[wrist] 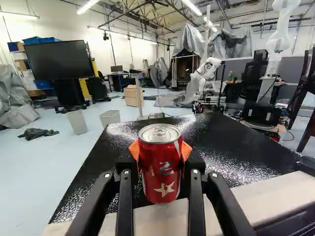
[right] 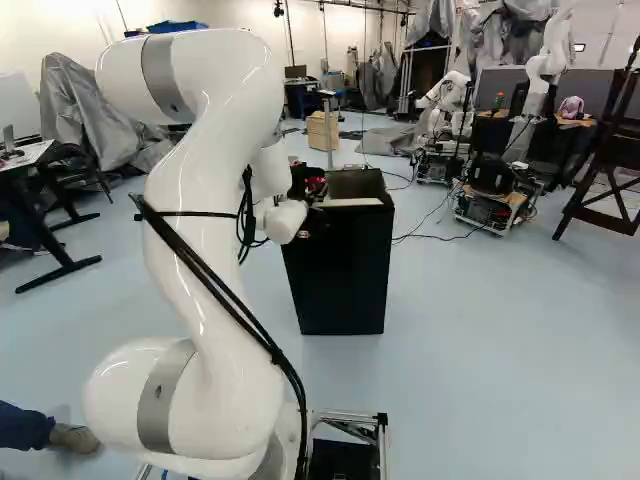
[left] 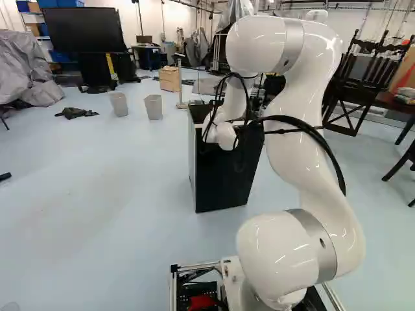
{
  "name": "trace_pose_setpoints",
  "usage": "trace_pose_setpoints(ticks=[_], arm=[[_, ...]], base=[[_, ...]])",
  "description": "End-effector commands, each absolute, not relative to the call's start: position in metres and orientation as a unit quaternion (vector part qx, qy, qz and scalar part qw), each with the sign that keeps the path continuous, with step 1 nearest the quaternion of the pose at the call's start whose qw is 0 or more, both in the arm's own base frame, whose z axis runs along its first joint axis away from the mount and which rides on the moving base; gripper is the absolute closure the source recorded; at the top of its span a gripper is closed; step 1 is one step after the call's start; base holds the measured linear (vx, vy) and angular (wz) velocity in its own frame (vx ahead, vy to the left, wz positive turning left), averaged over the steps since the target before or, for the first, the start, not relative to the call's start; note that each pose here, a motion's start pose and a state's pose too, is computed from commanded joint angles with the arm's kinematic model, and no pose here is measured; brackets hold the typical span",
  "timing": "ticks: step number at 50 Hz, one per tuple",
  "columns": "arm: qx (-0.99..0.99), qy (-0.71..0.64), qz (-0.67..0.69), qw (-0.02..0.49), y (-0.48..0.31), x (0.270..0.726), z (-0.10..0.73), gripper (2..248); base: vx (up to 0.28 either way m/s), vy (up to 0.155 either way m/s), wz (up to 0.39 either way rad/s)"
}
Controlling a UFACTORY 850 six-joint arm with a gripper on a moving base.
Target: Grab a drink from the fridge
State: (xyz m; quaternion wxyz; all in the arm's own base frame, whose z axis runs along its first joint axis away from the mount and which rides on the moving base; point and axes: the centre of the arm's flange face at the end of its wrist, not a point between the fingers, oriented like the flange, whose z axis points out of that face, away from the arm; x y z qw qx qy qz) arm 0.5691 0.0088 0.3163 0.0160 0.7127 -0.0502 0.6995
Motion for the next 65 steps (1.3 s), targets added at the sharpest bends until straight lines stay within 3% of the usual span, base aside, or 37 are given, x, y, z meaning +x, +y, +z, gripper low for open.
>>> trace_pose_setpoints(ticks=[65], arm=[[0.684, -0.051, 0.728, 0.013, 0.009, 0.567, 0.367, 150]], base=[[0.000, 0.000, 0.000]])
